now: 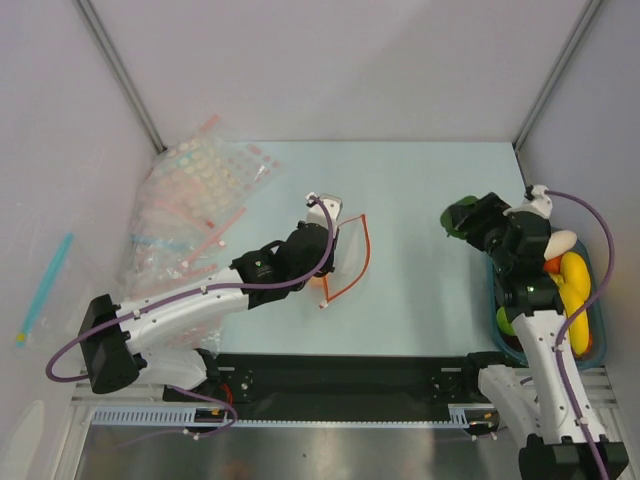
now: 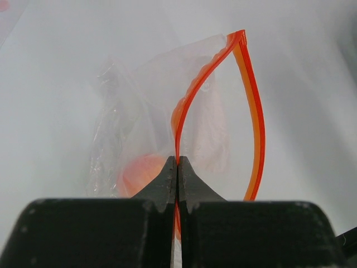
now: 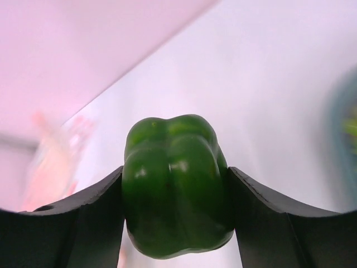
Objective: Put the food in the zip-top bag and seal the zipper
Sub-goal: Pick up the fake vegetable from the bin, then place the fake vegetable in the zipper food storage bag.
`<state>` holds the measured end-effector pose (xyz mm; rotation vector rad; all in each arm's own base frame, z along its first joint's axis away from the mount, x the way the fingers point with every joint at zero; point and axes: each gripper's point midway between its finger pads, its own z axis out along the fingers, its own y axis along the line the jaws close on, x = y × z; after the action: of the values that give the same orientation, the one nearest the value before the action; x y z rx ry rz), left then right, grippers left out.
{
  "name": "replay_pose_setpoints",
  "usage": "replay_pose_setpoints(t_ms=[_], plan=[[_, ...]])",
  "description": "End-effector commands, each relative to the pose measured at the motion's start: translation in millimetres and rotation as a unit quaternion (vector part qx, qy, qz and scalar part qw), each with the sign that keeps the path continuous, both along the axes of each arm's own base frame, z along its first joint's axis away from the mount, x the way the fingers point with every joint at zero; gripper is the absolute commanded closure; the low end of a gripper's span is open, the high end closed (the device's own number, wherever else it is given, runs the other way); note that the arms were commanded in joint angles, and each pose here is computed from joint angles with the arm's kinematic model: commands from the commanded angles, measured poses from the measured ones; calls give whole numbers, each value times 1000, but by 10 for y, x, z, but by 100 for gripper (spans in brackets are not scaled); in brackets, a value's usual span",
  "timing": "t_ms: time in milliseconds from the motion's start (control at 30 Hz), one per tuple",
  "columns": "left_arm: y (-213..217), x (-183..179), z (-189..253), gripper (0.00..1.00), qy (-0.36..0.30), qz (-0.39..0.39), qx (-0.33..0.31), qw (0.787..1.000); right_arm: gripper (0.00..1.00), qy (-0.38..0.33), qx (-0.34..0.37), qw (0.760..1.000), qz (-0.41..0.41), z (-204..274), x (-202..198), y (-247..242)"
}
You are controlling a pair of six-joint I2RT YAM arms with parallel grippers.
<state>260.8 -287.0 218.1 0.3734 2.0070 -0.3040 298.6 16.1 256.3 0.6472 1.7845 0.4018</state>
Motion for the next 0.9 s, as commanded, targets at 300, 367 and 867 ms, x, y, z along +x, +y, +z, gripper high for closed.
replay_pose_setpoints(t_ms=[300, 367, 867], plan=[[-217, -46, 206, 100, 1, -38, -50, 998, 60, -200, -75, 869, 447, 454, -411, 2074], [-215, -57, 225, 100, 1, -40, -54, 998, 60, -213, -85, 848, 479, 440, -538, 2220], [-249, -298, 511, 100, 0, -91, -130, 987, 63, -207, -82, 827, 517, 114, -623, 2623]])
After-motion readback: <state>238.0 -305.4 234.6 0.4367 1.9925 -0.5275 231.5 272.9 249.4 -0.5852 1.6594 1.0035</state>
